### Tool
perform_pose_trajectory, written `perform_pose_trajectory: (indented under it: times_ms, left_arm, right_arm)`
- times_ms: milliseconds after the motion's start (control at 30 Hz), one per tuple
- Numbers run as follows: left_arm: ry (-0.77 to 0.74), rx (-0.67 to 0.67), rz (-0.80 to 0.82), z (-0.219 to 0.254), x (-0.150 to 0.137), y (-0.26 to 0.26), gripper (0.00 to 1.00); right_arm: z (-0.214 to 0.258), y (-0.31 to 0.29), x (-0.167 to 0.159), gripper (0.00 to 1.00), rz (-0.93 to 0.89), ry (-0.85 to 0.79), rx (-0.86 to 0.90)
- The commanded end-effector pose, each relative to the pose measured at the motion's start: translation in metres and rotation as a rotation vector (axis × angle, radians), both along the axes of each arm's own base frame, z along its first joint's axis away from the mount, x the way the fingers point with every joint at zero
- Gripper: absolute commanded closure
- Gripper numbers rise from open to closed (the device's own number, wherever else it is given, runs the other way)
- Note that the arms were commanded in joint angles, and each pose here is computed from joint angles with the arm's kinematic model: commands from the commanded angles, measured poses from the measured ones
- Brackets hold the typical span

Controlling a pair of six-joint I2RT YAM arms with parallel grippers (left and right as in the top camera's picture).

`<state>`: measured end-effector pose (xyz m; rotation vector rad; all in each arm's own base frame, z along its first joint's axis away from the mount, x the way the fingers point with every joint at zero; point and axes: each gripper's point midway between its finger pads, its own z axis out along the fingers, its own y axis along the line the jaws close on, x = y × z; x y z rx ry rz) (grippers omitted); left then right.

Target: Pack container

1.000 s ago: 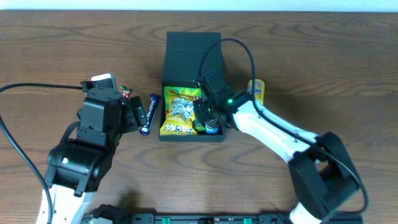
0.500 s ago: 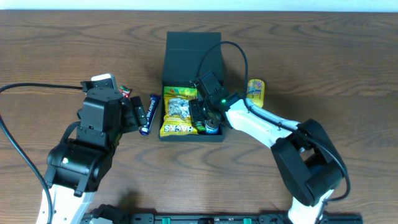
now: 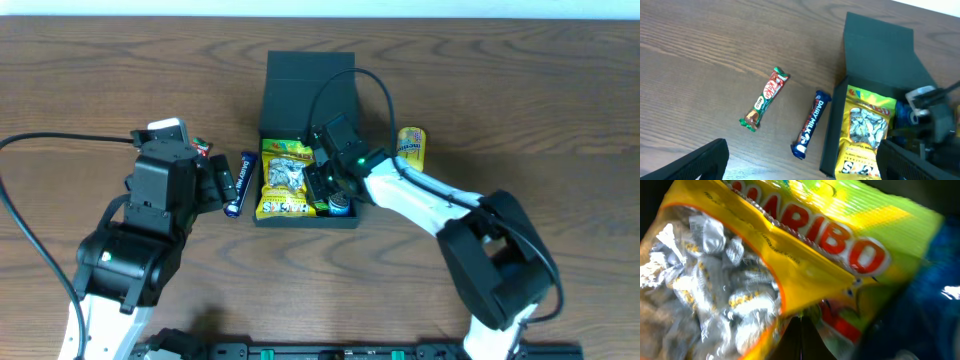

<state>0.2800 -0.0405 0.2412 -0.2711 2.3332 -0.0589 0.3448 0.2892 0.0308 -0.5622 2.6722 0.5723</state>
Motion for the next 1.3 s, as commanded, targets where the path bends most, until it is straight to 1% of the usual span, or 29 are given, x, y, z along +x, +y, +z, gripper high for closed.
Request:
perform_pose_trajectory:
  times_ms: [0, 67, 100, 167, 200, 233, 300, 367, 400, 467, 500, 567, 667, 867, 1000, 1167, 1267]
  left_arm:
    - [0.062, 0.052, -0.025, -0.019, 0.003, 0.001, 0.05]
    - [0.097, 0.064, -0.028, -0.029, 0.005, 0.0, 0.05]
    - [0.115, 0.069, -0.029, -0.034, 0.007, 0.0, 0.05]
    - [0.152, 0.078, -0.029, -0.045, 0.01, -0.001, 0.05]
    - [0.164, 0.08, -0.031, -0.048, 0.012, -0.002, 0.05]
    - [0.179, 0.083, -0.032, -0.053, 0.014, -0.003, 0.05]
    - [0.201, 0.088, -0.032, -0.06, 0.016, -0.004, 0.05]
    - [0.214, 0.089, -0.035, -0.065, 0.018, -0.005, 0.05]
    - [0.221, 0.09, -0.035, -0.067, 0.019, -0.005, 0.05]
    - [0.227, 0.093, -0.036, -0.07, 0.021, -0.006, 0.05]
    - [0.23, 0.094, -0.035, -0.071, 0.022, -0.006, 0.05]
    - [0.227, 0.093, -0.035, -0.071, 0.023, -0.006, 0.05]
    - [0.224, 0.092, -0.035, -0.07, 0.023, -0.006, 0.05]
    - [0.222, 0.097, -0.042, -0.07, 0.024, -0.007, 0.05]
    - [0.224, 0.117, -0.066, -0.07, 0.024, -0.006, 0.05]
    - [0.213, 0.211, -0.161, -0.067, 0.028, -0.003, 0.05]
    - [0.205, 0.228, -0.143, -0.065, 0.034, 0.013, 0.05]
  right_arm:
    - [0.073, -0.011, 0.018, 0.99, -0.028, -0.128, 0.092]
    - [0.106, -0.024, 0.022, 0.99, -0.04, -0.195, 0.112]
    - [0.12, -0.033, 0.025, 0.96, -0.059, -0.229, 0.112]
    - [0.145, -0.062, 0.034, 0.86, -0.142, -0.301, 0.076]
    - [0.15, -0.077, 0.039, 0.82, -0.187, -0.324, 0.045]
    - [0.153, -0.094, 0.043, 0.74, -0.235, -0.338, 0.01]
    - [0.147, -0.125, 0.048, 0.65, -0.331, -0.312, -0.047]
    - [0.132, -0.145, 0.048, 0.5, -0.393, -0.255, -0.076]
    - [0.125, -0.154, 0.048, 0.47, -0.422, -0.226, -0.087]
    - [0.109, -0.17, 0.05, 0.35, -0.486, -0.167, -0.103]
    - [0.102, -0.178, 0.05, 0.32, -0.521, -0.139, -0.107]
    - [0.089, -0.191, 0.053, 0.29, -0.568, -0.096, -0.119]
    - [0.071, -0.2, 0.055, 0.25, -0.592, -0.055, -0.14]
    - [0.046, -0.202, 0.054, 0.22, -0.614, 0.009, -0.163]
    - [0.042, -0.202, 0.054, 0.2, -0.618, 0.019, -0.167]
    - [0.042, -0.202, 0.052, 0.19, -0.614, 0.026, -0.168]
    - [0.04, -0.203, 0.049, 0.18, -0.614, 0.039, -0.175]
